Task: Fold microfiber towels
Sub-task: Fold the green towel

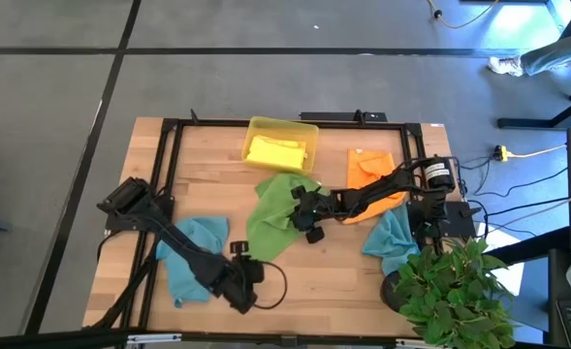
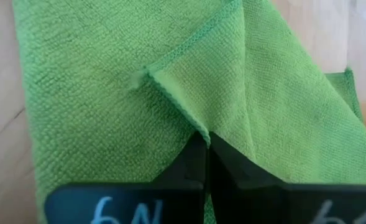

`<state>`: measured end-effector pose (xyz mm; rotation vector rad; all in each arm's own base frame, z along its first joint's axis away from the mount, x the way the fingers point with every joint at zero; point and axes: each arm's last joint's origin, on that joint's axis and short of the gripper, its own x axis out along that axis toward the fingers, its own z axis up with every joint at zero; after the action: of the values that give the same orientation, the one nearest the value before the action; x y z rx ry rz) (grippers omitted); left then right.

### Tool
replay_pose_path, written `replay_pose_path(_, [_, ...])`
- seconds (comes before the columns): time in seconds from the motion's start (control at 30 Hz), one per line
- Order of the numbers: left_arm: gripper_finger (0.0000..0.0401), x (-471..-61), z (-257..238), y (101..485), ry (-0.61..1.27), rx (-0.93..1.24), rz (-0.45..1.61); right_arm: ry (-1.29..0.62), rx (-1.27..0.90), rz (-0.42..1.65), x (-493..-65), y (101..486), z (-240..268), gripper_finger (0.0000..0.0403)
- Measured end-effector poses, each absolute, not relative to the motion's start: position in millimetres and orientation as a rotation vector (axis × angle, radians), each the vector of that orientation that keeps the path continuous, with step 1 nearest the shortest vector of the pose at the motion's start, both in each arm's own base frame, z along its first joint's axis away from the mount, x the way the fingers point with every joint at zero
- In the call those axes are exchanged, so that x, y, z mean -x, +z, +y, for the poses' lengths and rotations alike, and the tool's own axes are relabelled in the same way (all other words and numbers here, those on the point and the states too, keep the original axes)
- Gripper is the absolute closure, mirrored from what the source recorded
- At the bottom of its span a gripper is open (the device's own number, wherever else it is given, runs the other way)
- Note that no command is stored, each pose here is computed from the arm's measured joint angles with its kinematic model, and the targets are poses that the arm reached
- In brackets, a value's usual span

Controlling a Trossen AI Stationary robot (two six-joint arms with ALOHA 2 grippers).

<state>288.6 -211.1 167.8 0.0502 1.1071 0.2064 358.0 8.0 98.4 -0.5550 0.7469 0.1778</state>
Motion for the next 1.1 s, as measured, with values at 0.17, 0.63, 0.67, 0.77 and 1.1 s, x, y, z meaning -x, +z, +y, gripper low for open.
replay_pose_path(0.17, [0.0247, -261, -233, 167, 0.285, -0.05, 1.081, 0.172, 0.54, 0.749, -358, 98, 8, 0.0388])
replay_pose_path(0.63, [0.0245, -196, -248, 103, 0.391, 0.298, 0.545, 0.206, 0.517, 0.737, -358, 98, 9, 0.0391])
replay_pose_path(0.67, [0.0245, -198, -243, 99, 0.4, 0.334, 0.523, 0.206, 0.516, 0.736, -358, 99, 9, 0.039])
replay_pose_path(0.77, [0.0245, -205, -226, 88, 0.424, 0.4, 0.497, 0.205, 0.511, 0.734, -358, 99, 10, 0.0391])
replay_pose_path(1.1, [0.0245, -219, -222, 89, 0.325, 0.411, 0.497, 0.2, 0.494, 0.735, -358, 99, 10, 0.0388])
